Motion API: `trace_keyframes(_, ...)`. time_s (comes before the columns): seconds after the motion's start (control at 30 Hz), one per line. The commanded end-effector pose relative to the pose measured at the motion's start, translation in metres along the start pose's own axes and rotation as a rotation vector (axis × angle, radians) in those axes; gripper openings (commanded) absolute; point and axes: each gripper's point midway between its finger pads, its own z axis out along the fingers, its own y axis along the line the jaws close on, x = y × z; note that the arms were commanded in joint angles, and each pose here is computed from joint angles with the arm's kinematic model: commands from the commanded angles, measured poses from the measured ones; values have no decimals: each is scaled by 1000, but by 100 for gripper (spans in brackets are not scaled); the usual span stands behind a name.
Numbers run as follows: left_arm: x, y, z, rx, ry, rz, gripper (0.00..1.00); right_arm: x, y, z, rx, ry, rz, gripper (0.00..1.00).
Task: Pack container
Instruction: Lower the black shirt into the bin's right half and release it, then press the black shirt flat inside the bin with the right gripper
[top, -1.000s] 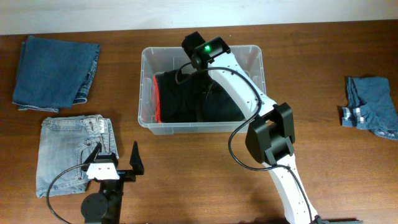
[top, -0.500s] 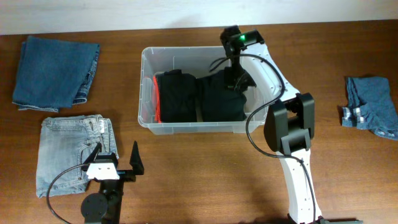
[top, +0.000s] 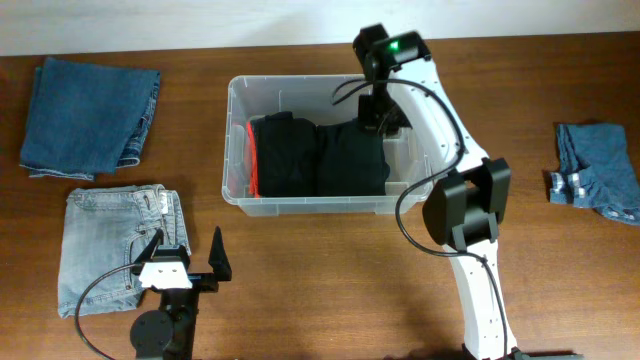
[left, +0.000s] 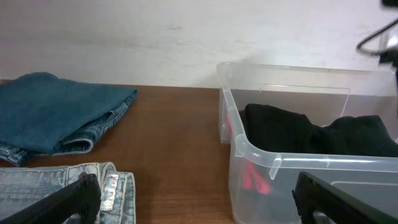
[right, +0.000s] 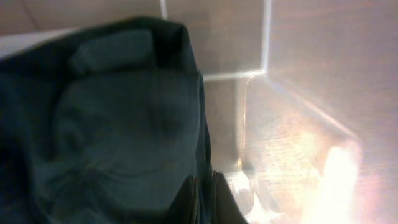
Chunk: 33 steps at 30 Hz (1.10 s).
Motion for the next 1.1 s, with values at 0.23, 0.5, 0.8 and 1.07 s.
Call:
trace_keyframes(0.23, 2, 2, 0, -7, 5, 8, 99, 62, 36, -11, -48, 179, -150, 4)
trace_keyframes(0.5, 2, 2, 0, -7, 5, 8, 100, 89, 14, 34, 94, 299, -124, 4)
trace_keyframes(0.8, 2, 2, 0, -7, 5, 8, 99, 60, 10, 67, 117, 171, -118, 4)
trace_keyframes(1.07, 2, 2, 0, -7, 5, 8, 99, 40, 11, 17, 79, 99, -98, 4)
